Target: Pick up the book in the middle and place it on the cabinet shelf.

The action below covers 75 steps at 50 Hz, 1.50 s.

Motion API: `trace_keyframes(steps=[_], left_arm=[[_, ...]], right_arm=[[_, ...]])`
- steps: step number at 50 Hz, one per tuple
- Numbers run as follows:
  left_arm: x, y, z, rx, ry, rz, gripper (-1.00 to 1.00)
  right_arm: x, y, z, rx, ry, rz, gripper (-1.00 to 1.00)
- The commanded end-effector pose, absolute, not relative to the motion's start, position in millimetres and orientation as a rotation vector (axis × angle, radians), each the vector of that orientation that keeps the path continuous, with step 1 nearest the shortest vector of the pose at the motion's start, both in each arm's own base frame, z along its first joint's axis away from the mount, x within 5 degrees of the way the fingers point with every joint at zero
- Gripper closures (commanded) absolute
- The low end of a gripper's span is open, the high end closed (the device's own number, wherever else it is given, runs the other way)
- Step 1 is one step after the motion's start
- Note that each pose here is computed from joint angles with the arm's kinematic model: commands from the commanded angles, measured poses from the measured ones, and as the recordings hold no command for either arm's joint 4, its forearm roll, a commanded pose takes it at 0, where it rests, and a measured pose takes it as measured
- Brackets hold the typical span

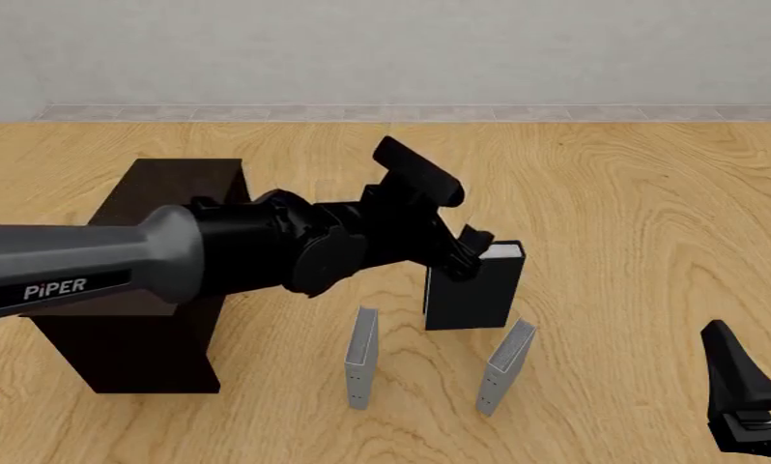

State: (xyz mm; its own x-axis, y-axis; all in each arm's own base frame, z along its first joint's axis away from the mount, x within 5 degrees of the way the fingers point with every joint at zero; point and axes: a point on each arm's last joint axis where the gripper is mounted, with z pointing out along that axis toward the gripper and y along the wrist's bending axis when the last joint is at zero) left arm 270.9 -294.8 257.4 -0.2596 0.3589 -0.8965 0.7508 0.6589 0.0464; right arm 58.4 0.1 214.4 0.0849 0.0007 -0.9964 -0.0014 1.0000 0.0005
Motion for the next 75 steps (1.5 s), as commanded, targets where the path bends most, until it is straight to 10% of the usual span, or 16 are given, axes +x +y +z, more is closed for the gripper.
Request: trace_keyframes(steps=[1,75], left_arm=[[277,-296,253,0.865,1.871,-0.481,-1.00],[284,-302,209,0.831,1.935,-0.501,-1.00]], right_arm=[[58,0,214,-0.001,1.486,0.002,-1.00],[58,0,214,-0.001,1.486,0.002,-1.00]])
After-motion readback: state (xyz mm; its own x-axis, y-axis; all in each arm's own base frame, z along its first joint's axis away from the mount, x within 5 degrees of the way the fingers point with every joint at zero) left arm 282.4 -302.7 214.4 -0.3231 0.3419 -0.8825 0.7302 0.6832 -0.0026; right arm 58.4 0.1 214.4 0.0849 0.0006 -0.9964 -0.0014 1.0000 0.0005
